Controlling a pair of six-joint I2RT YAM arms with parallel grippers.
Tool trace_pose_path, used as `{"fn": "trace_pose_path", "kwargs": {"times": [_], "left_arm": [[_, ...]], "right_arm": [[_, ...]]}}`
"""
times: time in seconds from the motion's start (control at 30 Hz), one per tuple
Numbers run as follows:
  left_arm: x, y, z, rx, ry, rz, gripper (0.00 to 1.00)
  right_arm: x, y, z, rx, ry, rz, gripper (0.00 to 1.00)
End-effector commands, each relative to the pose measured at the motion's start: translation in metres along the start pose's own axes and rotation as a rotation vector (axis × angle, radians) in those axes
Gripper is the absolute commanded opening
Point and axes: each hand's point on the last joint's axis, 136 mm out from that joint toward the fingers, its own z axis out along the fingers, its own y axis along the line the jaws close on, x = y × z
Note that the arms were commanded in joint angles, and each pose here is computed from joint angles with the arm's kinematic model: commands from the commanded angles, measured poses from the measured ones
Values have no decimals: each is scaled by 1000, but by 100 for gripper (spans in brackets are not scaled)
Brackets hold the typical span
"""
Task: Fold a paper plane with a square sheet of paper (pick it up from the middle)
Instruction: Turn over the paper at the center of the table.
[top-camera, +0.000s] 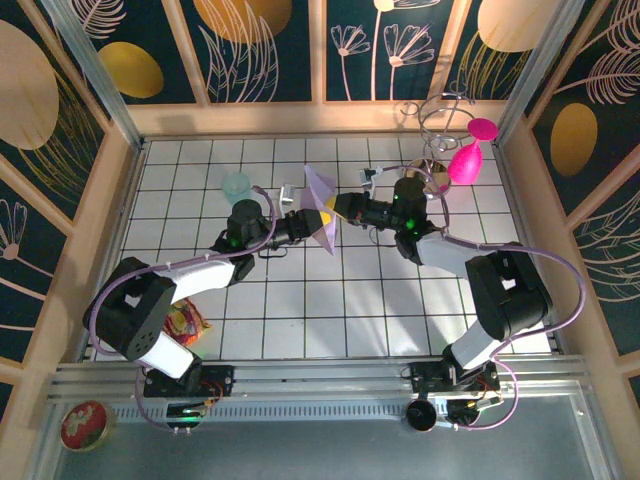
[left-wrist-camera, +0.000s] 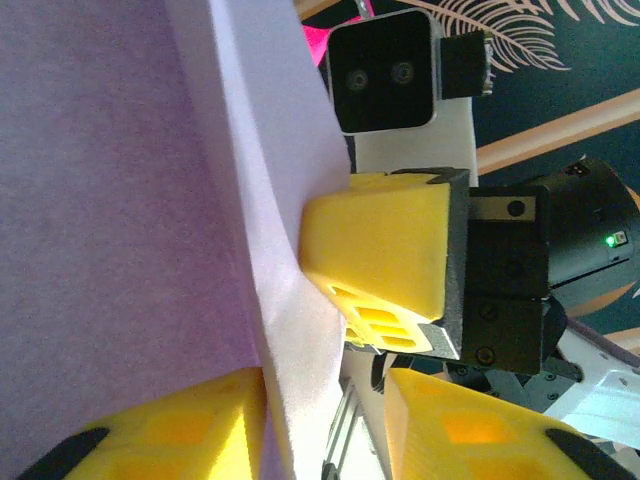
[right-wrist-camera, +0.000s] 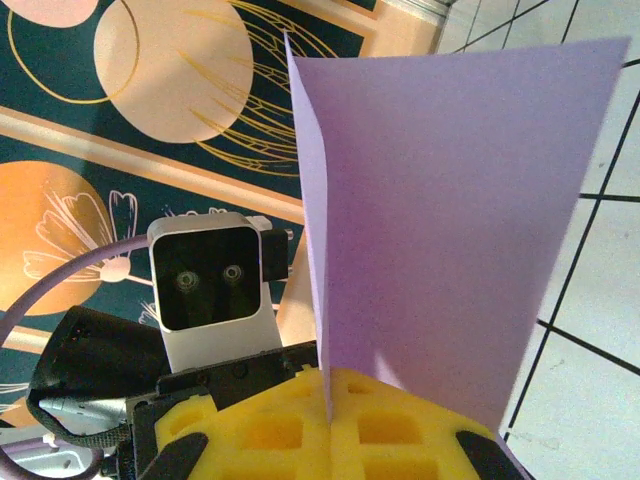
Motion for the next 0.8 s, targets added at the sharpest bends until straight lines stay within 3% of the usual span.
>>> {"fn": "trace_pose_path", "kwargs": {"times": [0.0,0.27,0.53,0.77], "left_arm": [[-6,-23,5,82,-1,75,32],[-6,-17,5,66,-11,71,23],[-9,-13,5,32,-23,85,12],[-11,2,4,-82,-16,141,12]], "right_arm": [[1,6,-4,-39,4,-9,6],[-2,6,-8,-37,-7,-2,10],[-10,1,-19,19,-40,-11,29],[-28,-31,-52,244,-151,-42,45]]}}
